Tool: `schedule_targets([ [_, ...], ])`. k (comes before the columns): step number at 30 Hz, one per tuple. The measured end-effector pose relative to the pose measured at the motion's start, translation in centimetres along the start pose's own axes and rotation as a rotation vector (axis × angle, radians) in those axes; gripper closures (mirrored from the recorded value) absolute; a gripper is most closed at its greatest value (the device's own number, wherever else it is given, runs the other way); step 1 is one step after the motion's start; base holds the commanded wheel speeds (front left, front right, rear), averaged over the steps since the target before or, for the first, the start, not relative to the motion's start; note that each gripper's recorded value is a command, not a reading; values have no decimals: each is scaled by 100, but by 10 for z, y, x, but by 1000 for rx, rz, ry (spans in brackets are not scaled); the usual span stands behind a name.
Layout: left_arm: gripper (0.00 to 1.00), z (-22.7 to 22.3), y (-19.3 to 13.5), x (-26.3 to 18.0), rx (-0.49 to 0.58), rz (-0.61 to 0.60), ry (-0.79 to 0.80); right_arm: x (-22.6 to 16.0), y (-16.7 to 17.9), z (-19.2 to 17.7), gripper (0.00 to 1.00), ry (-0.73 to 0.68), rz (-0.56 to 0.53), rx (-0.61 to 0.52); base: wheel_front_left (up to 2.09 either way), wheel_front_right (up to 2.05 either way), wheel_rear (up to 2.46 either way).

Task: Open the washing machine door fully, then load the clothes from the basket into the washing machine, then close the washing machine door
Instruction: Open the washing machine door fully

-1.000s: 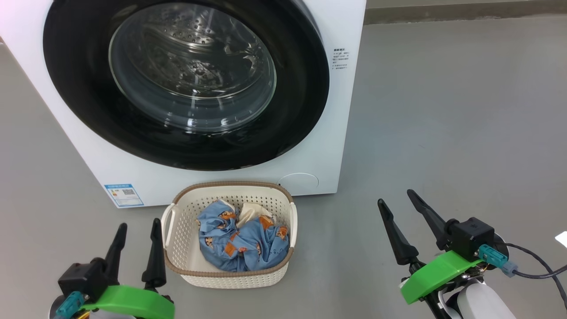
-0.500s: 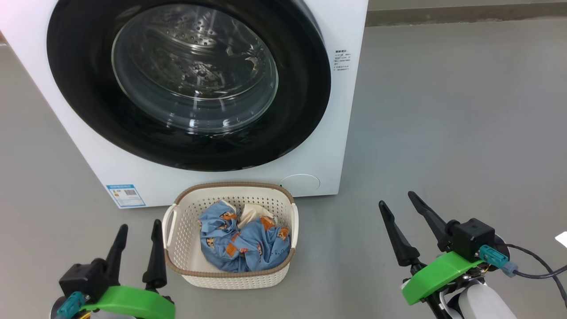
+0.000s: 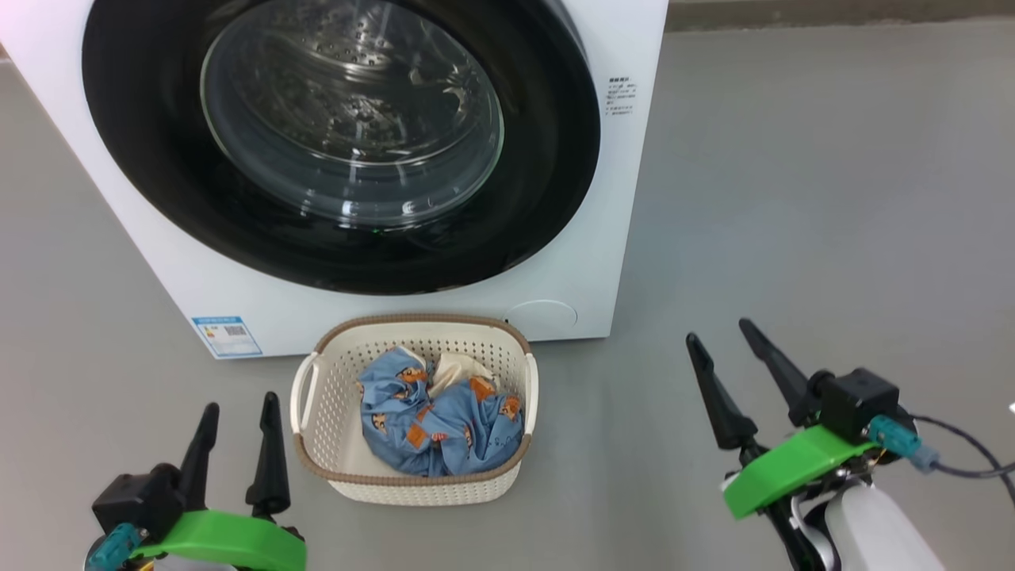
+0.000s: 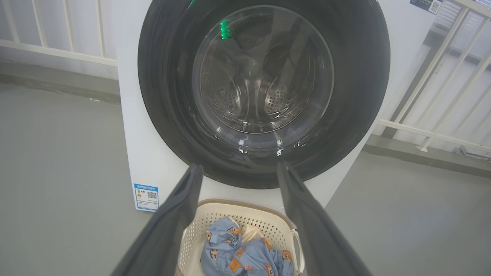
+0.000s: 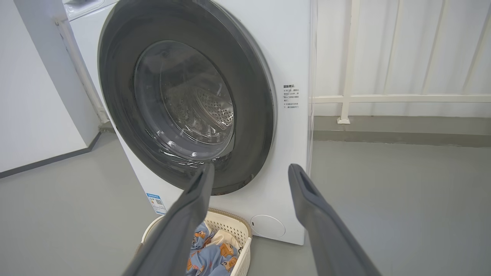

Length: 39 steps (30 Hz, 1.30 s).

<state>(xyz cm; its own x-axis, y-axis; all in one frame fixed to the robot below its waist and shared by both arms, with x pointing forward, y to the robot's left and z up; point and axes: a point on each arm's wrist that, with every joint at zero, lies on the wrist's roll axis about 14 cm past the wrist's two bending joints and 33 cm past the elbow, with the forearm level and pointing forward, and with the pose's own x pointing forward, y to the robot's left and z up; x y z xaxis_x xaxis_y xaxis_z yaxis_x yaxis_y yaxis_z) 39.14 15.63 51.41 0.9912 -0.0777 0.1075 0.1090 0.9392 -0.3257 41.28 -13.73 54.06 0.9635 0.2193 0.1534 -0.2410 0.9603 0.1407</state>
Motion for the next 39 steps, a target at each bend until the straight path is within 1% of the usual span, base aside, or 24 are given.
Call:
schedule_targets([
  [12, 0, 0, 9, 16, 10, 21, -7, 37, -19, 15, 0, -43, -5, -20, 0, 0, 0],
  [15, 0, 2, 13, 23, 20, 28, -18, 50, -26, 22, 0, -73, -25, 40, 0, 0, 0],
  [19, 0, -2, 18, 30, 21, 37, -11, 68, -33, 31, 0, -107, -27, 73, 0, 0, 0],
  [20, 0, -3, 19, 31, 21, 40, -9, 72, -35, 32, 4, -110, -26, 73, 0, 0, 0],
  [21, 0, -4, 20, 32, 21, 42, -8, 76, -37, 33, 13, -115, -27, 78, 0, 0, 0],
  [22, 0, -4, 21, 34, 21, 45, -8, 80, -39, 33, 29, -115, -26, 77, 0, 0, 0],
  [23, 0, -5, 23, 35, 21, 48, -7, 83, -41, 34, 50, -116, -25, 74, 0, 0, 0],
  [25, 0, -7, 25, 36, 25, 55, -1, 91, -44, 37, 70, -131, -28, 106, 0, 0, 0],
  [27, 0, -9, 27, 37, 31, 57, 4, 100, -45, 40, 100, -141, -24, 120, 0, 0, 0],
  [33, 0, -16, 35, 40, 37, 73, 19, 122, -55, 47, 100, -177, -31, 213, 0, 0, 0],
  [36, 0, -12, 37, 46, 43, 74, 6, 134, -64, 53, 100, -206, -46, 286, 0, 0, 0],
  [39, 0, -10, 40, 50, 52, 76, -4, 147, -73, 50, 100, -193, -61, 367, 0, 0, 0],
])
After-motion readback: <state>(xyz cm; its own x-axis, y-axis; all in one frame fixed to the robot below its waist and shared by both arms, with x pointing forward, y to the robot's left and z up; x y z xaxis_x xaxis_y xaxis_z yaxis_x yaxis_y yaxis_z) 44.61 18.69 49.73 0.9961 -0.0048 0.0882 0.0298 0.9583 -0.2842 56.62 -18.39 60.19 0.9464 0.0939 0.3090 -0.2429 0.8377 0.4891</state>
